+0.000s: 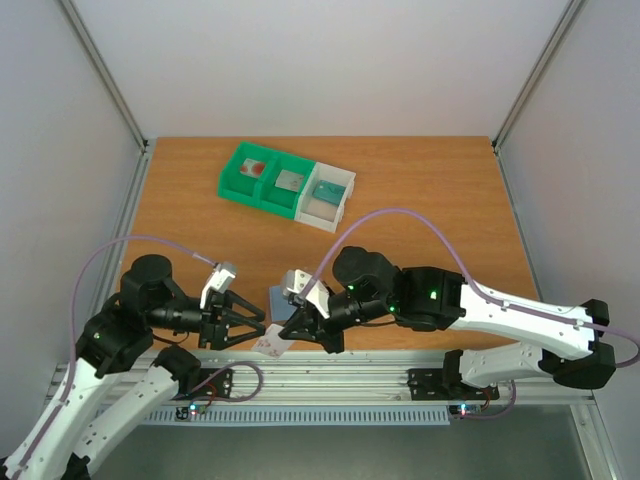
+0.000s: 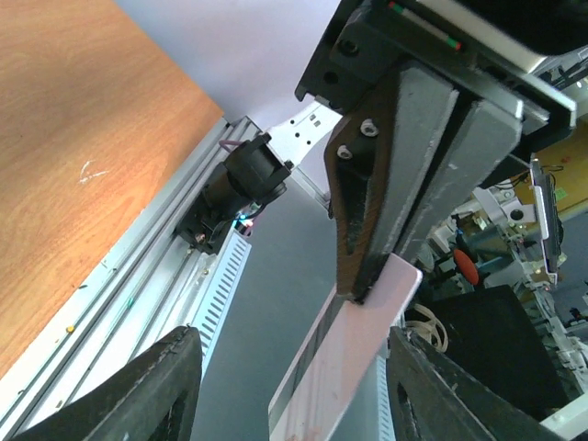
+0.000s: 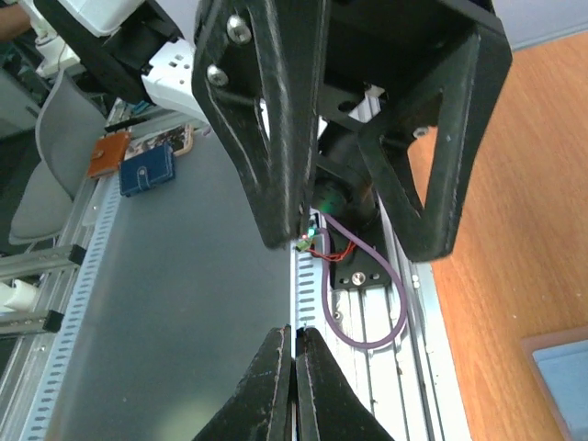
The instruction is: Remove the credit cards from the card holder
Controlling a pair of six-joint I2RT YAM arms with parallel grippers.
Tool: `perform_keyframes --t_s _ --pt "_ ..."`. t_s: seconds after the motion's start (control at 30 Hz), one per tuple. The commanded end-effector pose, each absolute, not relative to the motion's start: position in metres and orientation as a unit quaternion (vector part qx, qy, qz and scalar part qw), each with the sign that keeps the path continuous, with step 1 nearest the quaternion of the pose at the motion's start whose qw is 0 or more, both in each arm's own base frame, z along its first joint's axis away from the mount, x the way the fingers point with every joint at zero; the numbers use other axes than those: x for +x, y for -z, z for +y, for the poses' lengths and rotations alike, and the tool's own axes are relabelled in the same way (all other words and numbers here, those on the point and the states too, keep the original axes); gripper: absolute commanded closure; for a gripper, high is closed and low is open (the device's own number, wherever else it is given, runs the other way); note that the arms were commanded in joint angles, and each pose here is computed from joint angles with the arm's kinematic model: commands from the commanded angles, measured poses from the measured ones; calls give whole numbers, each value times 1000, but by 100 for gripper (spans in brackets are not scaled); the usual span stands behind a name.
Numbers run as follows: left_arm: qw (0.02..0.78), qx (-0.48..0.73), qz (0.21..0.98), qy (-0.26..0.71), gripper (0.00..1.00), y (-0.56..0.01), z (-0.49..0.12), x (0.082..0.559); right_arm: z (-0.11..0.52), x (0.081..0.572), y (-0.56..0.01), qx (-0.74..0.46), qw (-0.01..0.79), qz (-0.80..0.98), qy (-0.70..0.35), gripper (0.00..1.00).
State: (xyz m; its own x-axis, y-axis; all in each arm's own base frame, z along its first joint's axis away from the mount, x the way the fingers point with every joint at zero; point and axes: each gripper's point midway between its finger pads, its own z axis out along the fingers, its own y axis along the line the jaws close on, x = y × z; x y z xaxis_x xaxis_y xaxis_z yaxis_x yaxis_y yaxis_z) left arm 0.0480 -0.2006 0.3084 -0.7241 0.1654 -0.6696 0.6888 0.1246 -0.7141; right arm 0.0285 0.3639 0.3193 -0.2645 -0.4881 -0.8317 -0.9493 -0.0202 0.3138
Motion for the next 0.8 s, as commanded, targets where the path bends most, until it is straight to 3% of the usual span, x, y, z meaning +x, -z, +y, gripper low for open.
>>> perform_keyframes --t_s 0.0,0.13,0.2,0.33,0.4,0.5,0.57,0.63,0.7,0.77 --pt "213 324 703 596 44 -311 -203 43 368 23 -331 -549 238 652 -467 99" --pt "211 330 696 602 51 -313 -205 43 373 28 -329 -543 236 663 -458 99" --pt "208 331 695 604 61 -313 -205 42 374 30 -327 -541 235 668 -454 99" --pt "201 335 674 627 91 -317 -207 38 381 31 -324 -524 223 674 -471 99" --pt "214 325 675 627 99 -319 -206 40 384 36 -324 -513 223 684 -468 99" --pt "207 329 671 631 99 -323 -203 32 390 34 -324 -517 220 677 -476 99" --pt "199 323 685 622 82 -313 -202 33 395 36 -320 -519 219 678 -473 99" --pt "205 333 686 614 74 -305 -203 36 400 38 -316 -518 214 683 -470 99" --pt "191 332 679 626 81 -306 -206 36 402 41 -315 -516 205 689 -467 99" --pt "186 318 694 618 97 -303 -206 40 404 44 -317 -515 208 692 -461 99"
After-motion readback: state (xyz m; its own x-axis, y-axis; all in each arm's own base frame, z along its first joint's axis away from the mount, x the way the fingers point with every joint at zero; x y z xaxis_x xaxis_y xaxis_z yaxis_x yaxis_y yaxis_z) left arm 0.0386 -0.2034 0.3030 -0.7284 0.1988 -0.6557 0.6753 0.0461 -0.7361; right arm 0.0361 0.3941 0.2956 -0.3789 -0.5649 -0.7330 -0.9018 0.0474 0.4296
